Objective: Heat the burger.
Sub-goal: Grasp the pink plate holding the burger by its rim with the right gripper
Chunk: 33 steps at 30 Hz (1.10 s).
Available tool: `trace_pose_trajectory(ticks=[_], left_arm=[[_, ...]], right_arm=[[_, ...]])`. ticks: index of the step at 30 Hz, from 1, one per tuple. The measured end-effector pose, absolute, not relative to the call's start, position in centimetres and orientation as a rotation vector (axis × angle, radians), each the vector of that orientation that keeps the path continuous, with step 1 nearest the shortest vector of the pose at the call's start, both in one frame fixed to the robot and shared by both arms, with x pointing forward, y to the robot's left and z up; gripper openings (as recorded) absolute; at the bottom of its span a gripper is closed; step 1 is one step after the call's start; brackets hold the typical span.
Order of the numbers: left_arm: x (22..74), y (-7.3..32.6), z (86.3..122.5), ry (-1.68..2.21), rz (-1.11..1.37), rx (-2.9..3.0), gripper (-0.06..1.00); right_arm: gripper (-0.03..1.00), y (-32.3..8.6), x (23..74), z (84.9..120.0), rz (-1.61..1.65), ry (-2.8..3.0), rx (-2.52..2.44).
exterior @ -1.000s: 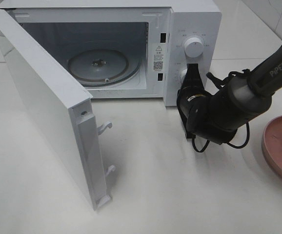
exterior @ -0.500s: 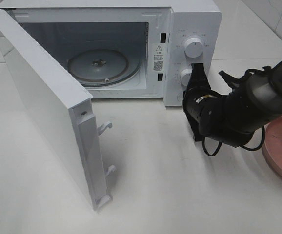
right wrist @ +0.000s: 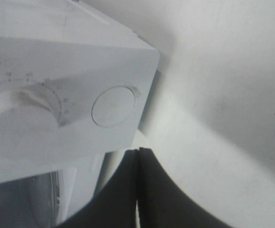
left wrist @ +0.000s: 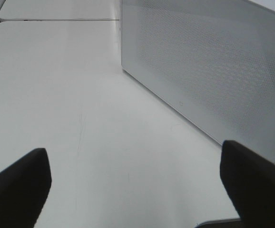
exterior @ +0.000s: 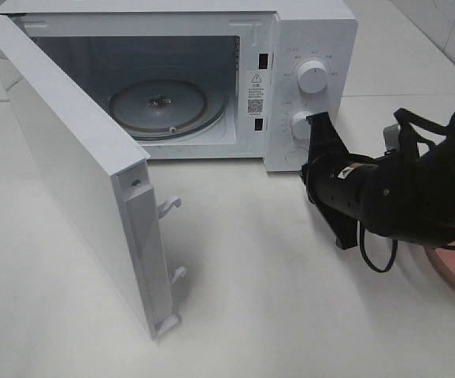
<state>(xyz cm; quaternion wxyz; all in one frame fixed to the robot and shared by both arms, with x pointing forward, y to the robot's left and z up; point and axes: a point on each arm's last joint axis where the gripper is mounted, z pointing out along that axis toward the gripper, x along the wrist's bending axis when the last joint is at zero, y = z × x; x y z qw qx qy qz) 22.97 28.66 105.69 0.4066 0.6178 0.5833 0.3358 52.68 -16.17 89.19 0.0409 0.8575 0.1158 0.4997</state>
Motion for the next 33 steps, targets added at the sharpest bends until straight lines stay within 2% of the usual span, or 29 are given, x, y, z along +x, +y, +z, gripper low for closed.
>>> trace_pose_trajectory(ticks=[13, 18, 33], left_arm=[[23.0, 28.7, 105.7, 1.471, 0.847, 1.558, 0.88], [23.0, 28.7, 105.7, 1.471, 0.847, 1.558, 0.88], [23.0, 28.7, 105.7, 1.471, 0.847, 1.558, 0.88]], right_arm=[[0.0, -15.8, 50.5, 91.1, 1.275, 1.093, 2.498], [0.0, -16.8, 49.7, 92.2, 1.103, 1.532, 2.313], [0.02, -19.3, 47.1, 94.6, 0.755, 2.185, 1.866]])
